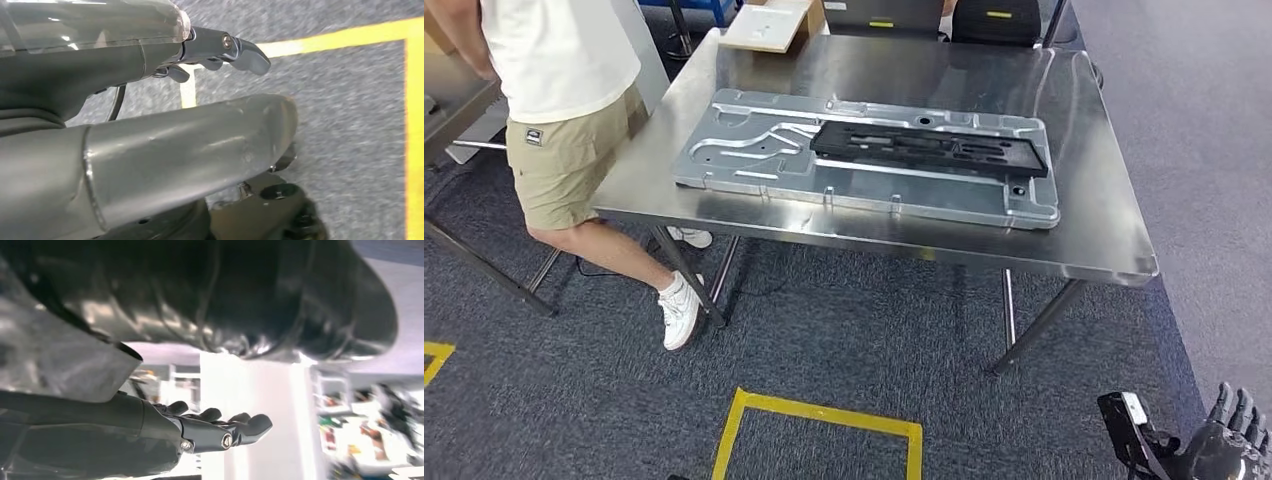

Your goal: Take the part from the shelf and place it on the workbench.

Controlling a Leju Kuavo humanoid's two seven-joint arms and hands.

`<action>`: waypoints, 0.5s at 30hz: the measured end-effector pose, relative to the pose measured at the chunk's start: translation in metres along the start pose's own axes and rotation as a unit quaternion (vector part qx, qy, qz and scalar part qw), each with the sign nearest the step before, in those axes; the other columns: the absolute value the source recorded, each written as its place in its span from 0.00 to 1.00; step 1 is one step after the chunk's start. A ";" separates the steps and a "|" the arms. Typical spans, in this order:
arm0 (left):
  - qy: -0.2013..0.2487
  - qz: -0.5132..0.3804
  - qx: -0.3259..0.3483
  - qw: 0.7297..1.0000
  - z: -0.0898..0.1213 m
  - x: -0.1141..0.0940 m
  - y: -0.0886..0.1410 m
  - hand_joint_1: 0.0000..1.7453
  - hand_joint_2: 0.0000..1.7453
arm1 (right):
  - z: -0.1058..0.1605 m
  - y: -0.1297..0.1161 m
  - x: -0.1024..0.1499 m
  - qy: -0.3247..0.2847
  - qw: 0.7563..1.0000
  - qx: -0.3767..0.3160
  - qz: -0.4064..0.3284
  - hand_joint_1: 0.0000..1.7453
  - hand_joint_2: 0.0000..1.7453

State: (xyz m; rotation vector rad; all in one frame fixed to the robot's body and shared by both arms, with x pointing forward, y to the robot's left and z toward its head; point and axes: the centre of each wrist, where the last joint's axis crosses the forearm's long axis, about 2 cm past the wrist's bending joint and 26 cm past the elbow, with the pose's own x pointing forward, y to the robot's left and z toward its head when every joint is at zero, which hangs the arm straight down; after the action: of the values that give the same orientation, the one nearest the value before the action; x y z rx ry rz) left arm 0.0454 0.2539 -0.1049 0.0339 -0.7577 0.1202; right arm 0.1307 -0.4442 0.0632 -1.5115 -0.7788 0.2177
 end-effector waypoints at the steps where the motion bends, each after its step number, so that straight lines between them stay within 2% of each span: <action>1: 0.004 0.002 -0.003 1.000 0.001 -0.001 0.000 0.00 0.00 | 0.003 0.002 -0.006 0.010 1.000 0.007 0.002 0.00 0.00; 6: 0.009 0.006 -0.010 1.000 0.003 0.000 0.001 0.00 0.00 | 0.022 0.009 -0.038 0.061 0.997 0.037 0.011 0.00 0.00; 10: 0.006 0.006 -0.006 1.000 0.004 0.003 0.000 0.00 0.00 | 0.029 0.014 -0.047 0.088 0.994 0.064 0.022 0.00 0.00; 15: 0.011 0.009 -0.003 1.000 0.008 0.002 0.001 0.00 0.00 | 0.055 0.033 -0.059 0.147 0.969 0.196 0.027 0.00 0.00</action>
State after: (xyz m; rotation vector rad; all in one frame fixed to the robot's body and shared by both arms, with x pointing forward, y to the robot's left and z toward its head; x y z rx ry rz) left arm 0.0413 0.2548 -0.0979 0.0193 -0.7375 0.1350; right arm 0.0659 -0.4318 0.0059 -1.1553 -0.4266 0.1698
